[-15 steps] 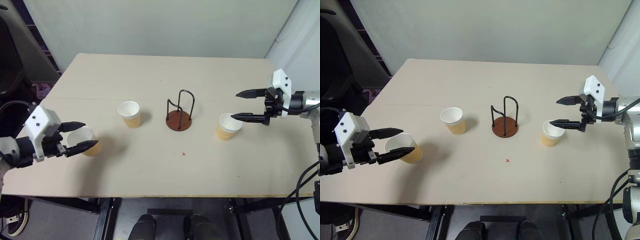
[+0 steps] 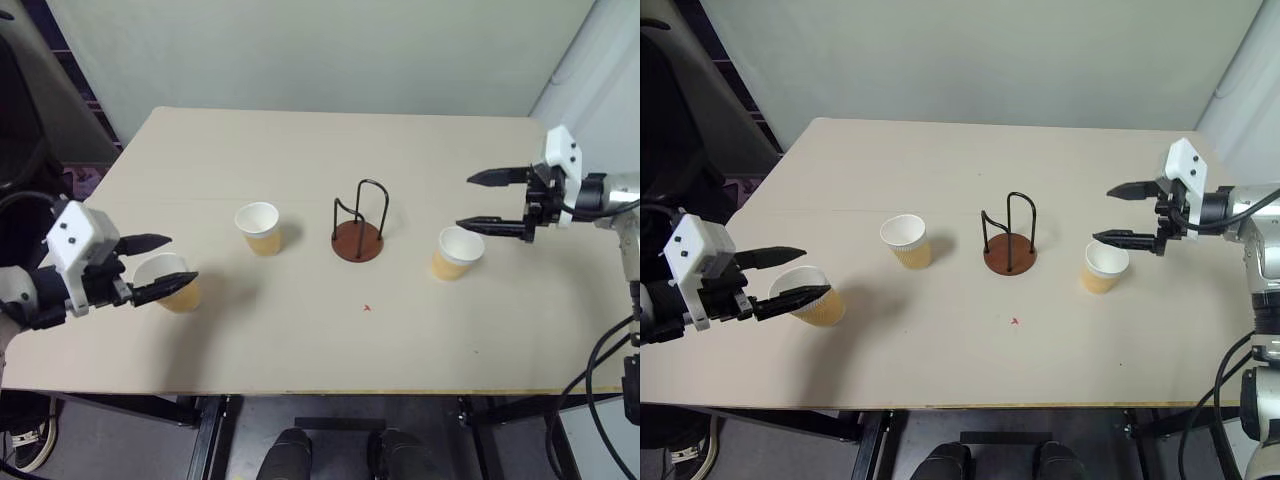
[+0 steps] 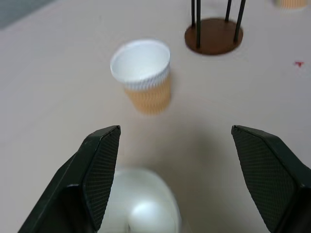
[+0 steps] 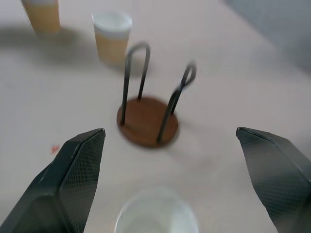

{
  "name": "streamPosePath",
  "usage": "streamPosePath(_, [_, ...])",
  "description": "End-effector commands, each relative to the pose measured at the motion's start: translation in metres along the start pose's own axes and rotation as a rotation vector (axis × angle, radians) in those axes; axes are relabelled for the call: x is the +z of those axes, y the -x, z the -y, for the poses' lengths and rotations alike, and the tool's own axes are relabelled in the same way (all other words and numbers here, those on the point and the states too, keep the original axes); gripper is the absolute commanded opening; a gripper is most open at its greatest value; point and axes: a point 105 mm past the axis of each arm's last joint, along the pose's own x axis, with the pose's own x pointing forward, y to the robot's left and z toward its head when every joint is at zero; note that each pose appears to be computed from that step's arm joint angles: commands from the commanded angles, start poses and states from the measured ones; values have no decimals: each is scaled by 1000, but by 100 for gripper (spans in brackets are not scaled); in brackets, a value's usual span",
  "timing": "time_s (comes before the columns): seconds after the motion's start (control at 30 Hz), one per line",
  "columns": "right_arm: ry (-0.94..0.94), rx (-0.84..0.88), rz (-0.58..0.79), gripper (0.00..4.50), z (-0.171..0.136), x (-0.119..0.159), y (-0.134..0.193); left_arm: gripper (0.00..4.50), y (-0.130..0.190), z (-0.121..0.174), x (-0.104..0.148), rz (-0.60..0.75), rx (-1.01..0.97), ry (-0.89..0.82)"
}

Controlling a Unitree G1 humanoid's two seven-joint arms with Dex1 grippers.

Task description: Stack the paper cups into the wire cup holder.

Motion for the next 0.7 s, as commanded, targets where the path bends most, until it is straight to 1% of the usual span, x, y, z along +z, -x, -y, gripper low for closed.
streamPosePath(0.03, [53,-31,74,450,-3,30,-32,391,-15,-3,24,54,28,-100])
streamPosePath(0.17, [-8,-15,60,450,-21,32,-79,391,-53,-2,39,90,64,-149])
streamPosePath(0.23, [-26,9,55,450,-32,31,-91,391,-70,0,44,106,78,-150])
streamPosePath(0.33, [-85,41,21,450,-48,24,-106,391,-90,14,52,139,47,-150])
streamPosePath(0.47, [-136,-16,-61,450,-50,3,-120,391,-98,24,48,130,25,-150])
streamPosePath(0.6, [-196,-57,-94,450,-50,-12,-133,391,-99,28,49,135,13,-149])
streamPosePath(0.7, [-211,-77,-104,393,-49,-17,-140,395,-99,28,49,136,18,-150])
